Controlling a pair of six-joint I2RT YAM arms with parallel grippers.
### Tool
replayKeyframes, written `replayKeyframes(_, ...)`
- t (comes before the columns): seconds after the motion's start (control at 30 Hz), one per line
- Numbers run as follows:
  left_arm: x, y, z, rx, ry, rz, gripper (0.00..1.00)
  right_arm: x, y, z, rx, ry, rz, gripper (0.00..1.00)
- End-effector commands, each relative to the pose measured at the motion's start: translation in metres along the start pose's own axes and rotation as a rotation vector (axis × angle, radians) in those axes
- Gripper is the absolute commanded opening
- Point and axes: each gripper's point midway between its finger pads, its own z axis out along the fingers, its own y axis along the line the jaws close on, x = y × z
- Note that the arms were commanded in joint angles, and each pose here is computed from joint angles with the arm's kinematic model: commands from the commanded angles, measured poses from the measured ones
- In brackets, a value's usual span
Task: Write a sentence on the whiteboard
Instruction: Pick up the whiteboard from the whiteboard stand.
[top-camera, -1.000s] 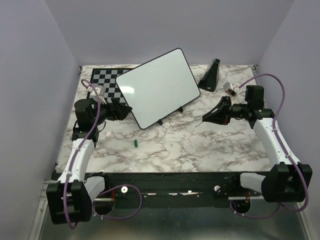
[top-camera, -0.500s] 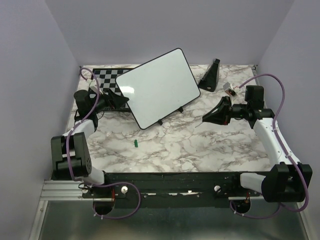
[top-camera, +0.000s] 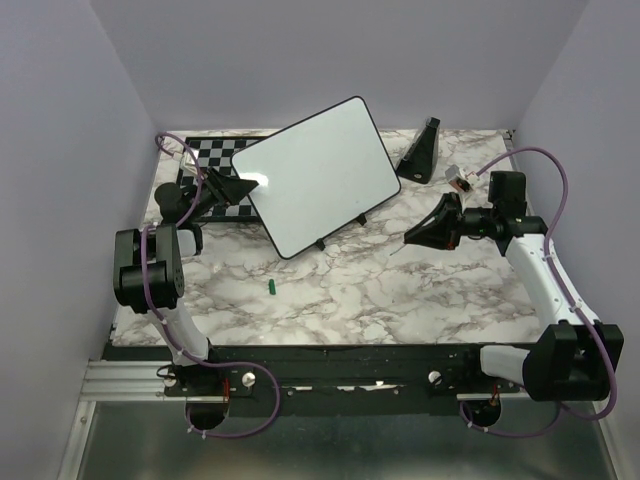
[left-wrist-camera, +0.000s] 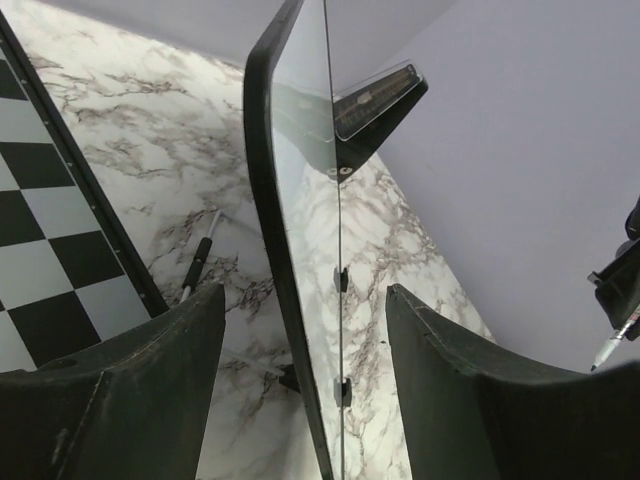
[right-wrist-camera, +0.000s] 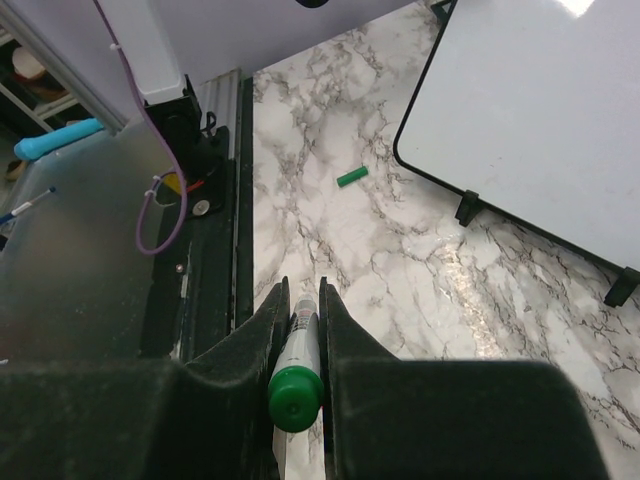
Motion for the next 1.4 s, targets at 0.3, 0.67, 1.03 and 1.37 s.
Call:
replayKeyframes(0.3, -0.01, -0.012, 0.009, 0.031, -0.042, 0.069, 0.68, -0.01, 0.001, 0.0, -0.033, -0.02, -0.022, 0.01)
replayKeyframes(0.67, -0.019, -0.003, 0.017, -0.026, -0.024, 0.122, 0.66, -0.008, -0.002, 0.0, -0.032, -0.019, -0.012, 0.01)
replayKeyframes(1.03, -0.039, -0.013, 0.029, 0.027, -0.062, 0.107, 0.65, -0.007, -0.003, 0.0, -0.028, -0.016, -0.01, 0.01)
replayKeyframes(1.37, -0.029, -0.005, 0.038, 0.005, -0.027, 0.087, 0.62, -0.008, -0.003, 0.0, -0.027, -0.016, -0.012, 0.01)
